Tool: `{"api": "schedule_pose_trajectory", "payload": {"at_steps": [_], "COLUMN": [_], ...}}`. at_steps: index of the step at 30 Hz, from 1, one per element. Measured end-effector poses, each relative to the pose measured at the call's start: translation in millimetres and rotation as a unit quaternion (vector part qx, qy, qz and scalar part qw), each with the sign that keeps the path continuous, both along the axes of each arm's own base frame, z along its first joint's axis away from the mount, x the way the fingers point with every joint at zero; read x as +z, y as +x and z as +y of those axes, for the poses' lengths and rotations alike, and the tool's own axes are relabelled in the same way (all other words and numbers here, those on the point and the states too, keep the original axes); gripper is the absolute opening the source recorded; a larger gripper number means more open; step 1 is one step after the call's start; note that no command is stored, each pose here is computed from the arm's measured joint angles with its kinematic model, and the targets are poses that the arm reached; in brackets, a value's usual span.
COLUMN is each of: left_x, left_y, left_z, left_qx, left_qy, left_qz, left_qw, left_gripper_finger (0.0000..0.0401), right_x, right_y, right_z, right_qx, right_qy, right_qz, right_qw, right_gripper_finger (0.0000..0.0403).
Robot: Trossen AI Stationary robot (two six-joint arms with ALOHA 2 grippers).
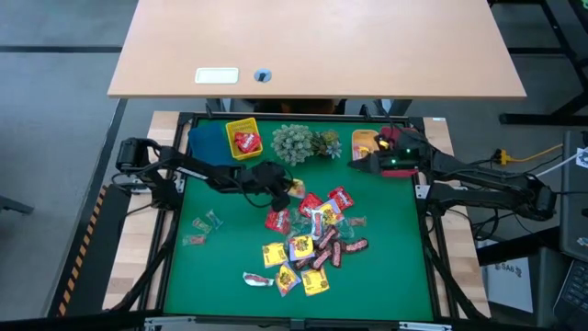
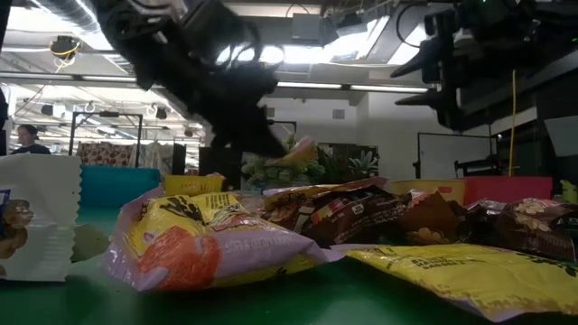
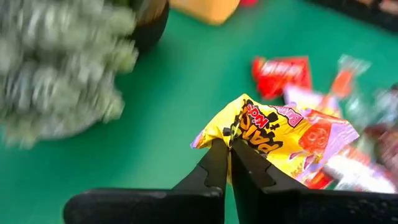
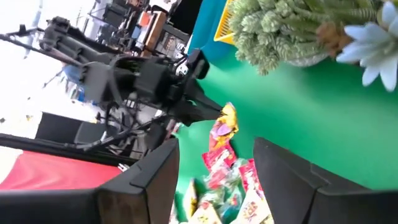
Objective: Sort candy
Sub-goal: Put the yellow candy into the orange bin
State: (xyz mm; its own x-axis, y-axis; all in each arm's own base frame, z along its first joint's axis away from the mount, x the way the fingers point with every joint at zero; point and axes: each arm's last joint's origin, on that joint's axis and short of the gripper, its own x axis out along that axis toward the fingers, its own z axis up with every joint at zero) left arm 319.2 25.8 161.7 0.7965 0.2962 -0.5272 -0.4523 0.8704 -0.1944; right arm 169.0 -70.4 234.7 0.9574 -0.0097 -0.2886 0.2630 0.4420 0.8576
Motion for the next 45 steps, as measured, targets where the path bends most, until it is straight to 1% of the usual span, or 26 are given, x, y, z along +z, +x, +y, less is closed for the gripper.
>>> {"api": "schedule_pose_trajectory", "payload": {"at_steps": [2, 5, 8, 10, 13, 17, 23, 29, 33, 39, 45], "left_x": [9.5, 23.3, 35.4, 42.0, 49.7, 58.1, 62.1, 62.0, 62.5, 62.5, 62.5], "left_y": [6.7, 15.3, 22.0, 25.3, 29.0, 33.0, 34.2, 34.2, 34.4, 34.4, 34.5], "left_z": [-0.5, -0.4, 0.7, 1.5, 2.2, 2.3, 2.4, 2.4, 2.4, 2.3, 1.6], "left_qx": [-0.001, 0.006, 0.014, 0.019, 0.023, 0.023, 0.024, 0.024, 0.024, 0.024, 0.023], "left_qy": [0.001, 0.008, 0.032, 0.049, 0.062, 0.067, 0.067, 0.067, 0.067, 0.066, 0.066], "left_qz": [-0.017, -0.04, -0.054, -0.06, -0.069, -0.086, -0.103, -0.103, -0.105, -0.106, -0.105], "left_qw": [1.0, 0.999, 0.998, 0.997, 0.995, 0.994, 0.992, 0.992, 0.992, 0.992, 0.992], "left_gripper_finger": [0.0002, 0.0001, 0.0001, 0.0002, 0.0002, 0.0001, 0.0002, 0.0002, 0.0002, 0.0002, 0.0002], "right_x": [-1.3, -2.2, -1.6, 0.1, 2.2, 0.4, -6.5, -10.6, -17.2, -26.2, -28.1], "right_y": [2.4, 6.9, 13.5, 18.2, 25.7, 34.2, 47.5, 62.0, 69.6, 77.7, 80.9], "right_z": [3.2, 12.4, 24.1, 31.1, 40.6, 49.2, 56.5, 57.6, 57.0, 56.4, 54.7], "right_qx": [0.006, 0.034, 0.066, 0.063, 0.043, 0.016, -0.003, 0.004, 0.004, 0.004, -0.014], "right_qy": [0.014, 0.017, 0.014, 0.019, 0.018, 0.01, 0.0, -0.002, -0.002, -0.002, -0.006], "right_qz": [0.004, 0.006, -0.003, -0.013, -0.031, -0.039, -0.043, -0.077, -0.079, -0.076, -0.084], "right_qw": [1.0, 0.999, 0.998, 0.998, 0.998, 0.999, 0.999, 0.997, 0.997, 0.997, 0.996], "right_gripper_finger": [0.0206, 0.0206, 0.0206, 0.0206, 0.0206, 0.0206, 0.0206, 0.0206, 0.0206, 0.0206, 0.0206]}}
